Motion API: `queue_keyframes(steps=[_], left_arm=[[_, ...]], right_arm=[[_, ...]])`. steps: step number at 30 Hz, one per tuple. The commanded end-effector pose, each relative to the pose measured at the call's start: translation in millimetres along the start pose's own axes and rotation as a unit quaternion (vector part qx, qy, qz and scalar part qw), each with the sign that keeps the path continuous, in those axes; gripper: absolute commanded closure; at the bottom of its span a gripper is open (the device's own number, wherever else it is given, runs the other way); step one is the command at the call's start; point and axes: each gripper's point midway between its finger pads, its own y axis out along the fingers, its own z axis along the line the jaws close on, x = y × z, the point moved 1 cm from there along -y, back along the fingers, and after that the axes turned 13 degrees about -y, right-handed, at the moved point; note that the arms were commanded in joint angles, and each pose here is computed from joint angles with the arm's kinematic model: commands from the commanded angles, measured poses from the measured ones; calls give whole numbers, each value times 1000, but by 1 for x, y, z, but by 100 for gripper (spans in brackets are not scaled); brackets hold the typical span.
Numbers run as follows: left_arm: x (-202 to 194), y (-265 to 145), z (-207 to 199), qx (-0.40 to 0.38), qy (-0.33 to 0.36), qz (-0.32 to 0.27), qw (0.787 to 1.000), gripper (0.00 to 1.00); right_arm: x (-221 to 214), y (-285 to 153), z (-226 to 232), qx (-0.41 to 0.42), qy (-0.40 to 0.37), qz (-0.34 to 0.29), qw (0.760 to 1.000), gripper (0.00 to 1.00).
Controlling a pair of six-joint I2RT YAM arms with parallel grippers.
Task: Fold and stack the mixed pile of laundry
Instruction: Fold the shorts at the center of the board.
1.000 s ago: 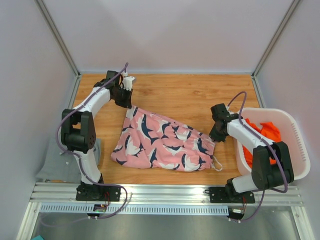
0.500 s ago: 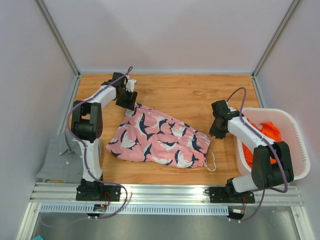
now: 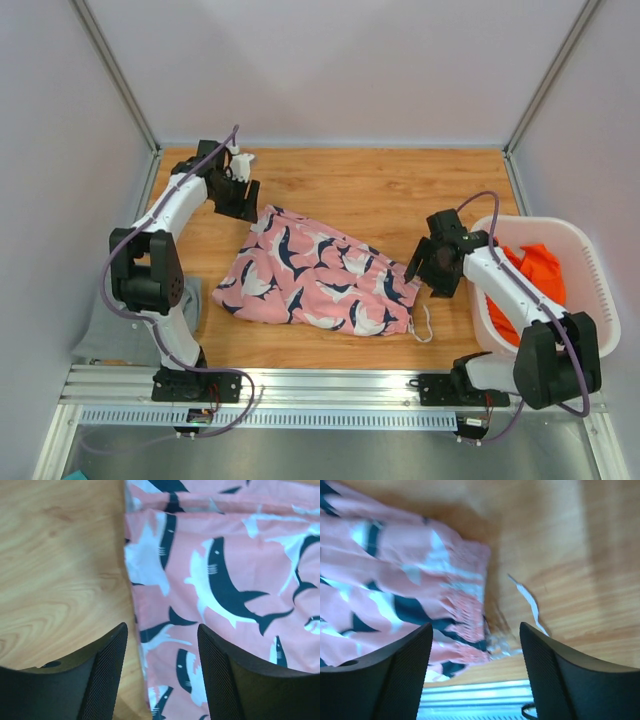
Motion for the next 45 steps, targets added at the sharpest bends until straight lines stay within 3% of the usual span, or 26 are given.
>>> queue_keyframes(steps=[1,6,11,15,16,18,19,23,27,35,42,45], left_arm=[[-26,-10,-27,-34,24,34,999,34],[-53,6,-34,-38,31,77,996,35],[-64,16,-29,-34,23,96,995,35],[-65,15,-29,-33,26,95,995,35],[-66,15,-28,-33,27,97,994,35],[-63,12,-29,-34,31,94,995,35],[-62,5,-33,-39,34,96,994,35],[-57,-3,-42,-58,33,90,994,35],[-61,-2,-39,-52,32,97,993,35],[-84,16,-32,-45,11,132,990,35],[-99,46,-58,-64,20,171,983,36],[-101,58,-62,-66,18,181,981,51]], right_arm=[[-39,1,13,58,46,56,996,26],[-42,30,29,109,65,53,990,25],[-52,62,35,123,82,77,986,33],[-66,79,25,98,86,96,987,51],[-68,81,23,95,88,98,987,66],[-65,80,20,88,87,92,988,84],[-44,61,16,63,55,59,995,100],[-24,36,11,38,0,45,998,100],[-21,5,-6,3,-57,83,995,100],[18,-55,-29,-53,-85,61,993,100],[60,-81,7,-61,-128,31,989,100],[70,-78,47,-57,-172,26,983,100]])
